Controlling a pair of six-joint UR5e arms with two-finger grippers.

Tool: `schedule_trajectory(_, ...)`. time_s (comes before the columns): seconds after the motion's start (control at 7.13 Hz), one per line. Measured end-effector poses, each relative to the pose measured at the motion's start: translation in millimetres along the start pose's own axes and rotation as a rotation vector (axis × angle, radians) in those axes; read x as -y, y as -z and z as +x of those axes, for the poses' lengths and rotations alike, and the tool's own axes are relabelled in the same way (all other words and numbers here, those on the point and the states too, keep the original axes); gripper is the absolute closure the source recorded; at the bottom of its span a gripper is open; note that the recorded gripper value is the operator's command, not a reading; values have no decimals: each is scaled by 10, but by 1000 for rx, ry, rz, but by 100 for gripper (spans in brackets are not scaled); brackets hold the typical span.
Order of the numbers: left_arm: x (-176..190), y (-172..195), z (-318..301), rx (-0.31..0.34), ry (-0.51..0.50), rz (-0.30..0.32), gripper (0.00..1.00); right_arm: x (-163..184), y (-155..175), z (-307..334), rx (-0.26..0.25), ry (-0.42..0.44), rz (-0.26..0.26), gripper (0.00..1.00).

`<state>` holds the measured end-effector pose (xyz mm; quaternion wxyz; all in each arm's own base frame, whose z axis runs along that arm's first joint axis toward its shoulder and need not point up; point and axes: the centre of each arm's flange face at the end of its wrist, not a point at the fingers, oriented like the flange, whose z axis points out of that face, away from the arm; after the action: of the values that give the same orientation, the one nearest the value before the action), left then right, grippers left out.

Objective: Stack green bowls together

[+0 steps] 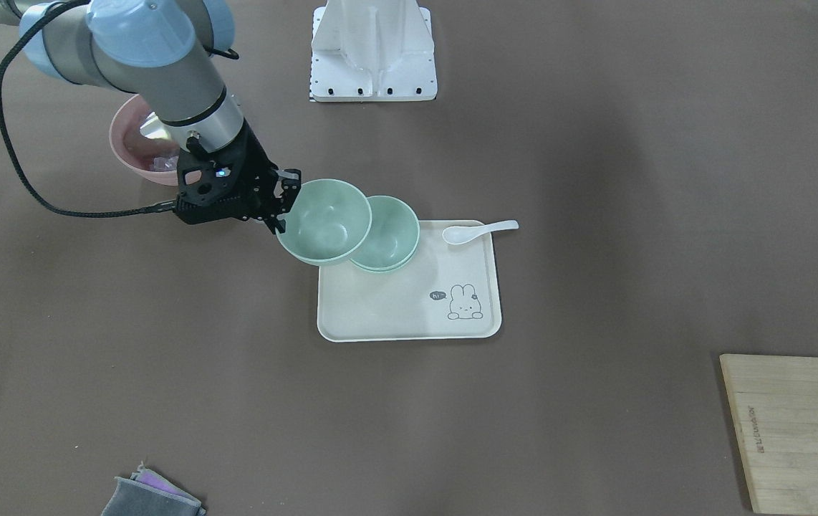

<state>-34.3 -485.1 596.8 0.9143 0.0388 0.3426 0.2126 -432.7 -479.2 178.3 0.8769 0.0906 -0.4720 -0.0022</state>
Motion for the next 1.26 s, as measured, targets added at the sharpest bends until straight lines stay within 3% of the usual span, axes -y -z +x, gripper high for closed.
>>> schedule_trajectory(0.42,-139,-139,-65,-11,18,-23,2,-176,-281,-493,-21,-8,-15,100)
schedule_trajectory(0.84,-170,-183,-84,-15,24,-31,2,-204,-588,-494,-63,-4,-45,100)
schedule_trajectory(1.26,-174,-188,-88,-14,25,-32,2,-229,-690,-464,-76,-3,-58,100)
